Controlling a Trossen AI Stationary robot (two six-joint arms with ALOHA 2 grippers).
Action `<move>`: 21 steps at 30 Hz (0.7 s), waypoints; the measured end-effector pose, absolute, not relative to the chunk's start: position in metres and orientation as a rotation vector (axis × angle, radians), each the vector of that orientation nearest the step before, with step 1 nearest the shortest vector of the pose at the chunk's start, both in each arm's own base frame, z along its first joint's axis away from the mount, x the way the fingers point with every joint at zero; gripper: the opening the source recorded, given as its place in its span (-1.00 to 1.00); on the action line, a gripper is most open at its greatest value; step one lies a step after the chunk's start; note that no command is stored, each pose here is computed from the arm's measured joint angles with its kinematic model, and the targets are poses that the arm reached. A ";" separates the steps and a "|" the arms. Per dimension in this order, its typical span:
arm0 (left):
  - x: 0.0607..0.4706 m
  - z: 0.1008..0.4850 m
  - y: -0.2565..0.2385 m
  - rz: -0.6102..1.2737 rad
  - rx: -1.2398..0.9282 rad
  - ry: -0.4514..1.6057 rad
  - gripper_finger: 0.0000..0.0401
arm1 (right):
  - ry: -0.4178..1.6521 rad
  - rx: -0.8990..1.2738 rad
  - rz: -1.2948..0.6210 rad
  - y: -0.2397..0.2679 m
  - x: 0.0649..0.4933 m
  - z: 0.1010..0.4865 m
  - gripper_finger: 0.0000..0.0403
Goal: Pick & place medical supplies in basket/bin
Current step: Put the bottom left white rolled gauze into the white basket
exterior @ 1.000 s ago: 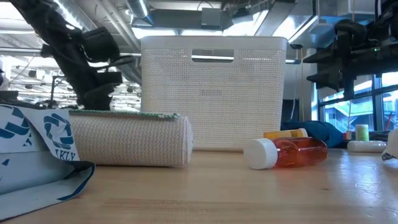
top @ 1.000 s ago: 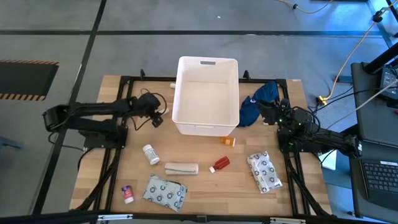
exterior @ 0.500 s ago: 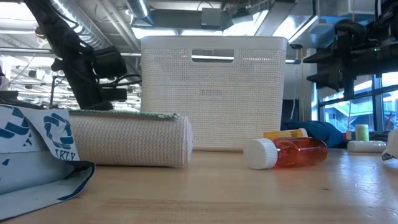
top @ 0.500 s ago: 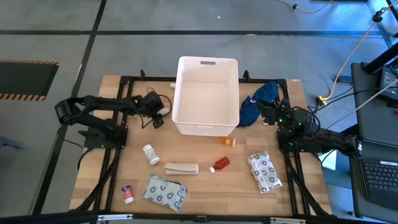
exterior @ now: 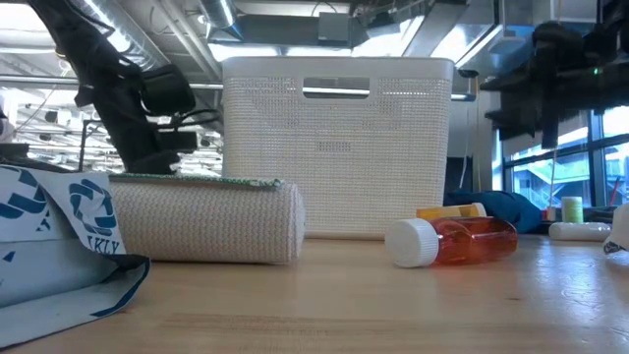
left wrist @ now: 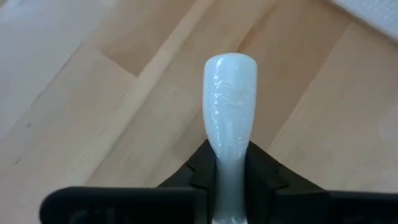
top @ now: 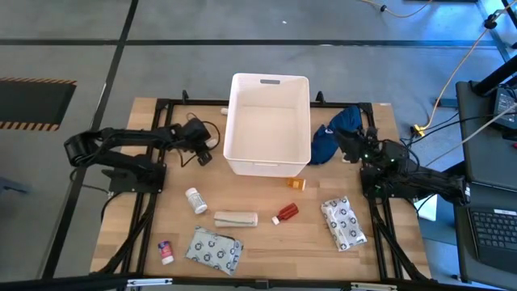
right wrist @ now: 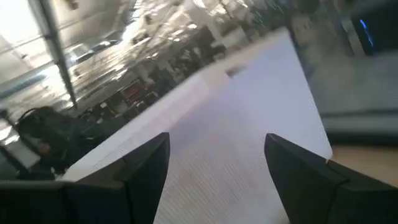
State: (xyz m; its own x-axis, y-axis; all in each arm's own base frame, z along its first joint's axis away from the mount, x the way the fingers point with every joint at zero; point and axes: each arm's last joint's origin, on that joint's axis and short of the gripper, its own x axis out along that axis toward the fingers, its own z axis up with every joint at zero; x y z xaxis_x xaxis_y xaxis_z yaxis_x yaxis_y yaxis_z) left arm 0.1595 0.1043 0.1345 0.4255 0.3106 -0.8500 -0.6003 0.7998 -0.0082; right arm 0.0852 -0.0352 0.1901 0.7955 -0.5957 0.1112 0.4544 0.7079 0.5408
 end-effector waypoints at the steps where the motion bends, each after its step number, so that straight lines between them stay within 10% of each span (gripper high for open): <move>1: 0.159 0.137 0.104 0.594 -0.350 0.957 -0.80 | -0.292 0.479 -0.583 -0.035 0.084 0.197 0.31; 21: 0.135 0.286 0.112 0.673 -0.406 0.186 -0.75 | 0.378 0.346 -0.651 -0.032 0.081 0.295 0.09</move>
State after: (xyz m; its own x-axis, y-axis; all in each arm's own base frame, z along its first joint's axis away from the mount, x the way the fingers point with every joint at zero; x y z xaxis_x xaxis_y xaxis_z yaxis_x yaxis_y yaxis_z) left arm 0.1348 0.1118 0.2861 0.7689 0.5668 -0.2957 -0.6383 0.7072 -0.3042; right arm 0.0813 -0.0323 0.2947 0.7327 -0.5169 -0.4428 0.6405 0.7437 0.1916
